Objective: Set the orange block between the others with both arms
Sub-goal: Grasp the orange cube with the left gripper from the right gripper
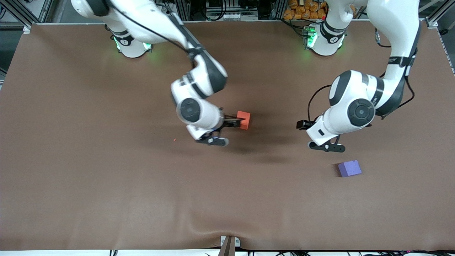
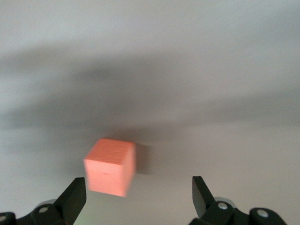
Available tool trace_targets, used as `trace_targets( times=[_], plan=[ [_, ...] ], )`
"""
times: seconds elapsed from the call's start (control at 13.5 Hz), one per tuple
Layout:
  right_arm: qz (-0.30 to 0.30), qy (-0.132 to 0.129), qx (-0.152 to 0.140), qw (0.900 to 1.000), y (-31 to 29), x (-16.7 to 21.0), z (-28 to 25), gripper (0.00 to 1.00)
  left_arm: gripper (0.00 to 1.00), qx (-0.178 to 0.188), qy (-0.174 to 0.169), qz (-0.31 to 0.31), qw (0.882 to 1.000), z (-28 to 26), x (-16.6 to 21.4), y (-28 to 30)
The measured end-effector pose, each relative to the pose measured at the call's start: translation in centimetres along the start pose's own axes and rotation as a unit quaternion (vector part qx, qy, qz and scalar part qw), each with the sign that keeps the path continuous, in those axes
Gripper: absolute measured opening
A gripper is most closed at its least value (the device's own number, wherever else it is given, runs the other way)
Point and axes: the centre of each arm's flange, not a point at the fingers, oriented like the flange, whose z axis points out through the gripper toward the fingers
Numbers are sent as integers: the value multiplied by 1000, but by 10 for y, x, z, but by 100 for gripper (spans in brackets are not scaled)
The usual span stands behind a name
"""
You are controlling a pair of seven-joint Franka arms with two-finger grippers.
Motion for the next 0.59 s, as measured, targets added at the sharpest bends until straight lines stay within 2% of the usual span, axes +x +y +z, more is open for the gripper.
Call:
trace_targets(
  times=[0.22,0.37,0.59],
  plan=[
    [9,6,-59,998,57,1,-97,100,100,-2,16,22,1000,16,2,48],
    [22,12,-61,998,89,-4,-151,100,100,-4,27,38,999,23,0,101],
    [45,12,-42,998,140,-11,-220,100,100,10,45,59,997,33,-11,164]
  ],
)
